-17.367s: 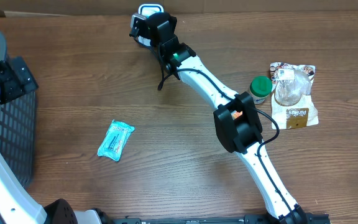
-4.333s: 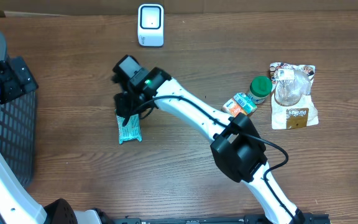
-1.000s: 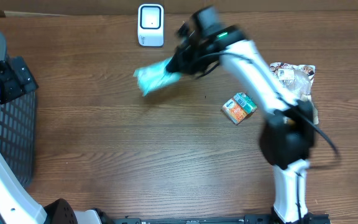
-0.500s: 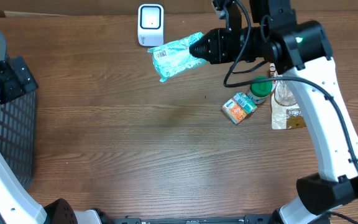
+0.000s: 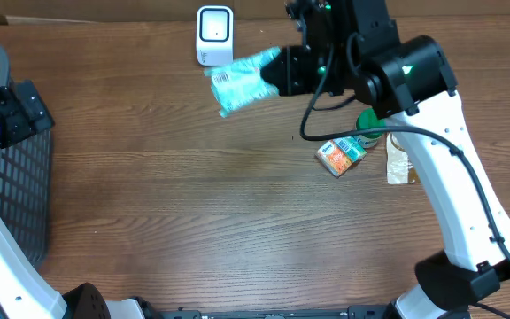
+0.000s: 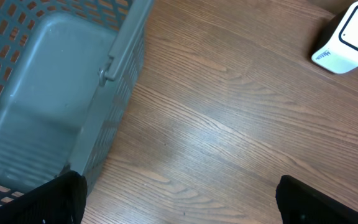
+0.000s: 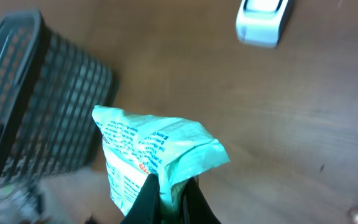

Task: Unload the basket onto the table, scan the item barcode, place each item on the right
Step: 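Lift the wipes pack and carry it toward the scanner, then hold the wipes pack in front of the scanner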

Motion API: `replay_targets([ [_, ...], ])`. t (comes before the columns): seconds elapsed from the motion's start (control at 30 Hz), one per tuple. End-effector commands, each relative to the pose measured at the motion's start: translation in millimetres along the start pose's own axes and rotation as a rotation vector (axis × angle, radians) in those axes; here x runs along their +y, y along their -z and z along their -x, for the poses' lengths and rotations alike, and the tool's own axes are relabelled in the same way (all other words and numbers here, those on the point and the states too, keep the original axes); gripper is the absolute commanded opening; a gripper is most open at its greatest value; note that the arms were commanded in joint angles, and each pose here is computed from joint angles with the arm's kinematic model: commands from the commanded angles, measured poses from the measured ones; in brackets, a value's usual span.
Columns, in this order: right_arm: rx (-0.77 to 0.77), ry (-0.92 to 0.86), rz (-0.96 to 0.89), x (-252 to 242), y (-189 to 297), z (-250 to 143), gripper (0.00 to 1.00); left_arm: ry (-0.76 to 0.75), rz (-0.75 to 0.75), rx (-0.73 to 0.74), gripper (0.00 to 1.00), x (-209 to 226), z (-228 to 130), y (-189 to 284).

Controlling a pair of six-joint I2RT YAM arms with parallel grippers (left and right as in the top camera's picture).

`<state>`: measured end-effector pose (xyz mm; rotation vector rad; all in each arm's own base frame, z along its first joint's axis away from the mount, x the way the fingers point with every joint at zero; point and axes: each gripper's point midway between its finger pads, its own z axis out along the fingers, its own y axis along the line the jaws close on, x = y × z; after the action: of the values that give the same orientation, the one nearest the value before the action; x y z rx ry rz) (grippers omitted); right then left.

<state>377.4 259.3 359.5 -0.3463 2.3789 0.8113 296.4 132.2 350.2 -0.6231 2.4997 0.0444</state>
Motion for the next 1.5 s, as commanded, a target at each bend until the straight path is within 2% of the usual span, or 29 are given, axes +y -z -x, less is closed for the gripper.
replay_targets([
  [0.0,-0.226,0.090,-0.167,0,24,54,0.04,-0.017,-0.012,-0.007,0.99,-2,2,1],
  [0.13,-0.437,0.285,-0.456,-18,15,106,0.04,-0.017,-0.012,-0.007,0.99,-2,2,1],
  [0.23,-0.532,0.404,-0.633,-31,-3,135,0.04,-0.017,-0.011,-0.007,1.00,-2,2,1],
  [0.43,-0.461,0.920,-0.816,-45,-76,162,0.04,-0.017,-0.012,-0.007,0.99,-2,2,1],
  [0.67,-0.396,1.290,-0.963,-72,-155,170,0.04,-0.017,-0.011,-0.007,0.99,-2,2,1],
  [0.83,-0.445,1.330,-0.963,-89,-200,165,0.04,-0.017,-0.012,-0.007,1.00,-2,2,1],
  [1.07,-0.391,1.382,-0.904,-110,-252,139,0.04,-0.017,-0.012,-0.007,0.99,-2,2,1],
  [1.47,-0.374,1.384,-0.902,-116,-262,133,0.04,-0.017,-0.011,-0.007,1.00,-2,2,1],
])
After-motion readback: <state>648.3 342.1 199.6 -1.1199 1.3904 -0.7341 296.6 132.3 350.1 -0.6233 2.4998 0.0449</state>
